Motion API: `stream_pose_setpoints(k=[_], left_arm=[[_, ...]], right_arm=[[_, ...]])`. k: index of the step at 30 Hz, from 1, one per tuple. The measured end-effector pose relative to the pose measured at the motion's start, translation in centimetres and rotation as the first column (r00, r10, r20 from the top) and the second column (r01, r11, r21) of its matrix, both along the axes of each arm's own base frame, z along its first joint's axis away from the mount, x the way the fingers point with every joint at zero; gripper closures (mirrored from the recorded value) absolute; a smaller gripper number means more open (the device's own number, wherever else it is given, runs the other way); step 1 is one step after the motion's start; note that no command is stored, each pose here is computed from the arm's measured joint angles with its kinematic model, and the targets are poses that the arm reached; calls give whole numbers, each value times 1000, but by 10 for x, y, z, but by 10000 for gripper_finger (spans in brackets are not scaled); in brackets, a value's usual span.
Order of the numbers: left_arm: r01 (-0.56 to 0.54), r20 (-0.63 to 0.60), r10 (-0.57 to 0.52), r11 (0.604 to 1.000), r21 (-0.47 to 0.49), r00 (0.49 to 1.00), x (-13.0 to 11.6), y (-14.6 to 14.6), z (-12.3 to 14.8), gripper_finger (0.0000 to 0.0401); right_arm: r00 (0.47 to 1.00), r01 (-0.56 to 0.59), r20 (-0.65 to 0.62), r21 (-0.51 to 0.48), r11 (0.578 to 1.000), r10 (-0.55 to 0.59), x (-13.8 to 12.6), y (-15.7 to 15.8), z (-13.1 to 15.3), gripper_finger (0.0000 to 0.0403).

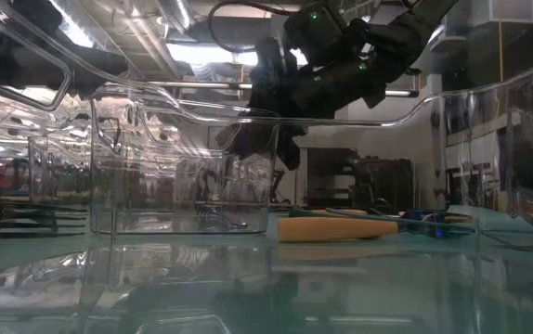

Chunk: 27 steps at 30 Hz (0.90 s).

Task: Sort silverware by color (type)
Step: Put the black fork into the top transparent bin

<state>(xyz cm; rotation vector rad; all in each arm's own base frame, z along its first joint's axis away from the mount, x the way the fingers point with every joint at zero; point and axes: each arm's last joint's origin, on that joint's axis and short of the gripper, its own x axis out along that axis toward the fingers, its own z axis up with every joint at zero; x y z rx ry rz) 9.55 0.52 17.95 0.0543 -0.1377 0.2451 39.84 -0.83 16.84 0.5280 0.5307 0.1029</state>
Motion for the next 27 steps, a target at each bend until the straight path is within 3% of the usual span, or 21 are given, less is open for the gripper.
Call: stream_pose_setpoints(k=[6, 13, 20, 27], left_arm=[[5, 6, -5, 1000, -16, 1000, 0, 0, 0, 330], [127, 90, -127, 992, 11, 988, 1, -4, 9, 330], [163, 103, -163, 987, 13, 981, 8, -7, 12, 330], [200, 12, -200, 980, 2, 980, 23, -14, 28, 330]], right_arm=[[997, -55, 48, -76, 996, 58, -8, 1, 24, 339], [997, -75, 17, -204, 976, 80, -39, 1, 70, 339], [998, 24, -47, -316, 949, -41, -89, -2, 118, 339], [987, 115, -61, -377, 919, -149, -138, -3, 151, 339]])
